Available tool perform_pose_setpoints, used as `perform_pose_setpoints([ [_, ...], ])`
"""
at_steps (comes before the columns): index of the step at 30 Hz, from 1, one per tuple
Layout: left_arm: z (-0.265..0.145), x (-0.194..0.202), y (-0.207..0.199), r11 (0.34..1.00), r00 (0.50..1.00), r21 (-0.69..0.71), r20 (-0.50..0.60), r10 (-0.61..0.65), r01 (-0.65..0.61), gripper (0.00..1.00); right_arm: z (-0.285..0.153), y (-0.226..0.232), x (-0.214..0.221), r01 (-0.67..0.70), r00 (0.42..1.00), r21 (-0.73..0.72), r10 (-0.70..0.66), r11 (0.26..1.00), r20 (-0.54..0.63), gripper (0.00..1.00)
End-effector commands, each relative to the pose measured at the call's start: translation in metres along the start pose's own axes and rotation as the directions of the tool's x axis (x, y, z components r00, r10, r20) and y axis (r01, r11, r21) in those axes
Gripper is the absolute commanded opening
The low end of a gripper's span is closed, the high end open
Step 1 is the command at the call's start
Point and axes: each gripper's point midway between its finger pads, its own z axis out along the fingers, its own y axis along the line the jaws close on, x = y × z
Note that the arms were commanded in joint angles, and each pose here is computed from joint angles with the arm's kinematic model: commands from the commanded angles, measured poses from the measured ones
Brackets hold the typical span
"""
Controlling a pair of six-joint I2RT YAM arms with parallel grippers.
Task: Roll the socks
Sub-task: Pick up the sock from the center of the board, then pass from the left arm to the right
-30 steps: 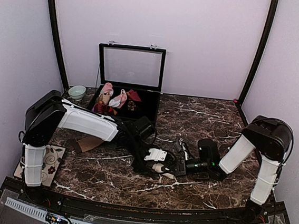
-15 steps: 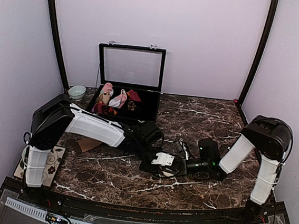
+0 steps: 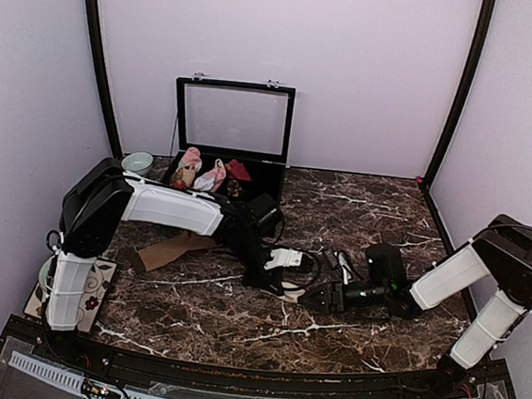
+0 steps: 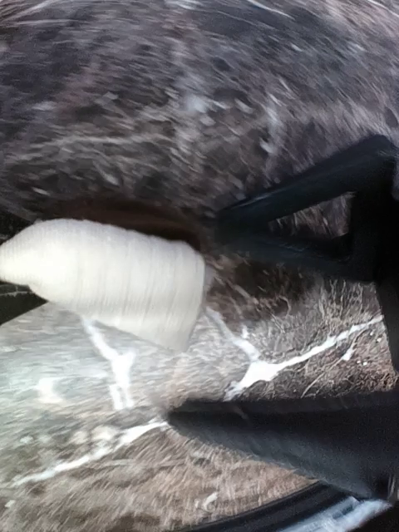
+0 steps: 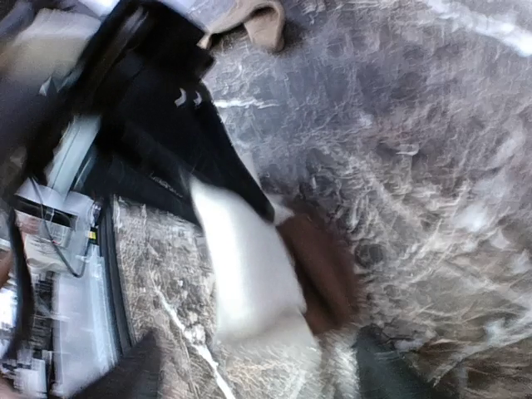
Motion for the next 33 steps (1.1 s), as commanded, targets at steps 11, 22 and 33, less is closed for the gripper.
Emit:
perform_pose_setpoints([
  [11,-0.129,-0.069,-0.037,0.775,0.856,0.563,0.214,-0.471,0.286,0.0,-0.101,0.059,-0.112,0.384,0.803,0.373,-0.505,0.845,0.316,0.99],
  [22,-0.172,-0.103,-0.047,0.696,0.804,0.683,0.277,-0.526,0.221,0.0,-0.119,0.144,-0.097,0.707,0.572,0.174,-0.699,0.685,0.43,0.98],
  [33,-0.179,-0.103,-0.055,0.667,0.801,0.714,0.262,-0.538,0.214,0.0,-0.083,0.19,-0.104,0.85,0.5,-0.013,-0.799,0.527,0.334,0.89],
])
